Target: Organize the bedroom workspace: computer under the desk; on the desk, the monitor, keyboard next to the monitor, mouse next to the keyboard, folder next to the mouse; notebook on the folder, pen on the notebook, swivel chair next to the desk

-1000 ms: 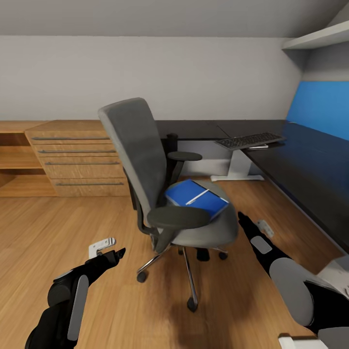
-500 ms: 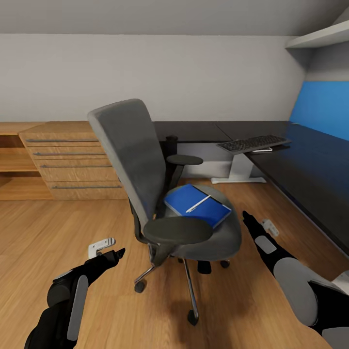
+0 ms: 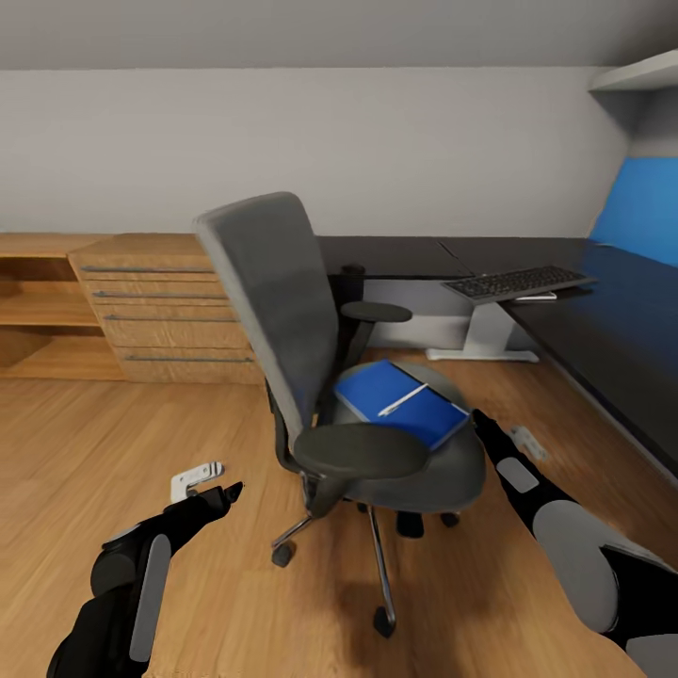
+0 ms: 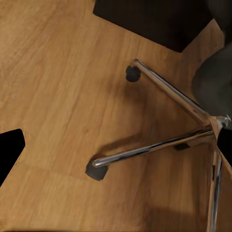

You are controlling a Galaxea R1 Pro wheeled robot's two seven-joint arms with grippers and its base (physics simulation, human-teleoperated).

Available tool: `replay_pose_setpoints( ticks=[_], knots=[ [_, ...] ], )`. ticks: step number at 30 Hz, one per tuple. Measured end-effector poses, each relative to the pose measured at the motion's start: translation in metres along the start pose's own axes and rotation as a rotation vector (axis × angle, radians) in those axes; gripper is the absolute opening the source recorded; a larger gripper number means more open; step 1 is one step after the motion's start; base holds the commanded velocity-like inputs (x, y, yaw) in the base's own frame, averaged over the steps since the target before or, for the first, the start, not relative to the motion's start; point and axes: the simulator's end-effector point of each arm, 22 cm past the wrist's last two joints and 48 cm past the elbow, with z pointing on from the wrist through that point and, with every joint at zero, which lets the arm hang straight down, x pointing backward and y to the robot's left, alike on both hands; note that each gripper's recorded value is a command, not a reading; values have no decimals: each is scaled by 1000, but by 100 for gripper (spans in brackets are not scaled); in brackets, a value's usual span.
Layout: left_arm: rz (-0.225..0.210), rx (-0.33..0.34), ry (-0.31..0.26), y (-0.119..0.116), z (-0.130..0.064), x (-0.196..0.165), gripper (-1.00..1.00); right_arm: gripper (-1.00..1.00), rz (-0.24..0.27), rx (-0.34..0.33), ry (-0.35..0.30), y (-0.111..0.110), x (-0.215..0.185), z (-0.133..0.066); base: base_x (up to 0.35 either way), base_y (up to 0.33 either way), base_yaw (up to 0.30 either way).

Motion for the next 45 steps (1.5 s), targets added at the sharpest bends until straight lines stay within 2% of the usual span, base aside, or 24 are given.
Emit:
replay_pose_setpoints(
  ticks=[17, 22, 39, 45],
  knots=[
    [0, 0, 0, 0, 0, 0, 100, 100, 3, -4, 3, 3, 4, 0, 0, 0, 271],
    [0, 0, 0, 0, 0, 0, 100, 100, -6, -5, 6, 3, 6, 0, 0, 0, 27],
    [1, -1, 0, 0, 0, 0, 100, 100, 1, -4, -4, 3, 2, 0, 0, 0, 268],
    [0, -1, 1, 0, 0, 0, 100, 100, -6, -7, -1, 4, 4, 0, 0, 0, 108]
  ],
)
